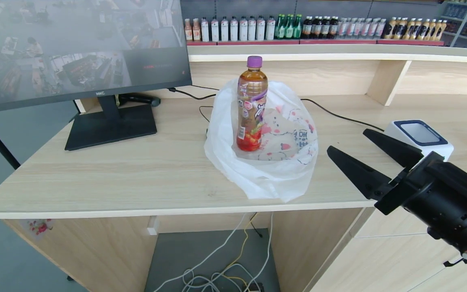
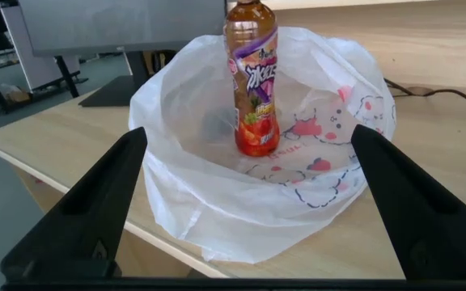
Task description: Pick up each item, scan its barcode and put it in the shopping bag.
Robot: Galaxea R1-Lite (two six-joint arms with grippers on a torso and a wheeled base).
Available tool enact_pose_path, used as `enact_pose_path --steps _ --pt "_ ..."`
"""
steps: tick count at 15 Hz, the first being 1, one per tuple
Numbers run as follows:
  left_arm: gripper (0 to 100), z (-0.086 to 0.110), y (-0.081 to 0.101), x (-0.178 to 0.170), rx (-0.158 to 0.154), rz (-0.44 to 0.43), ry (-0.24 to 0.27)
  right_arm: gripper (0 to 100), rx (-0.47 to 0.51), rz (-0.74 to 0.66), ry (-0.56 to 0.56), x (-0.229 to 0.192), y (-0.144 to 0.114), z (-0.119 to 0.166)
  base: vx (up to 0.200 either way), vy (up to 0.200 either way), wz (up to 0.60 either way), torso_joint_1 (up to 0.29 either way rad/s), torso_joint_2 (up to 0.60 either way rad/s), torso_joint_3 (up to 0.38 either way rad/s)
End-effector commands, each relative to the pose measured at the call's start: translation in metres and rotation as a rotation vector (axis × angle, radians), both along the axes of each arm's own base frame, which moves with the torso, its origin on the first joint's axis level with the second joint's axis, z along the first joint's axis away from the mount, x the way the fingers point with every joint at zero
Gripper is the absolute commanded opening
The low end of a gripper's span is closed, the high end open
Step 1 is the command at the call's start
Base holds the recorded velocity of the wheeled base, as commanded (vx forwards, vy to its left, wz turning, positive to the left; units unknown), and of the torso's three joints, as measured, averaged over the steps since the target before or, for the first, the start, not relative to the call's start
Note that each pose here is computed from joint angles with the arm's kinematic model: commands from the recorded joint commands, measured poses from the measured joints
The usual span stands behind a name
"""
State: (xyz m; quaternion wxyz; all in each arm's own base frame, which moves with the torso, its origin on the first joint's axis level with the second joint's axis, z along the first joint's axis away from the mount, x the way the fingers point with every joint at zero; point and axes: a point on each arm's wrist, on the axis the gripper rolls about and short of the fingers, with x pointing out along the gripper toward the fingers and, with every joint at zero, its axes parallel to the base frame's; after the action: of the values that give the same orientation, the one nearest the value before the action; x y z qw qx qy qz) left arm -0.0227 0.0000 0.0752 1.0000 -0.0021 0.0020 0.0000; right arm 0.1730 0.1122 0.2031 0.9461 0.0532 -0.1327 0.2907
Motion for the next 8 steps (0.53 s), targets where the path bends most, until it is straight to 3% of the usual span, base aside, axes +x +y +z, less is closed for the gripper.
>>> enact_pose_path --steps 1,8 --pt "100 0.0001 0.0000 0.0000 -0.002 0.002 -0.001 100 -0.008 -0.002 0.008 0.0005 0.0000 -0.0026 0.000 -0.200 0.00 0.002 0.00 0.002" --pt "100 0.0001 0.0000 0.0000 -0.011 0.003 -0.001 100 -0.007 -0.028 0.009 -0.0016 -0.0069 -0.0043 0.000 -0.200 0.00 0.004 0.00 0.002"
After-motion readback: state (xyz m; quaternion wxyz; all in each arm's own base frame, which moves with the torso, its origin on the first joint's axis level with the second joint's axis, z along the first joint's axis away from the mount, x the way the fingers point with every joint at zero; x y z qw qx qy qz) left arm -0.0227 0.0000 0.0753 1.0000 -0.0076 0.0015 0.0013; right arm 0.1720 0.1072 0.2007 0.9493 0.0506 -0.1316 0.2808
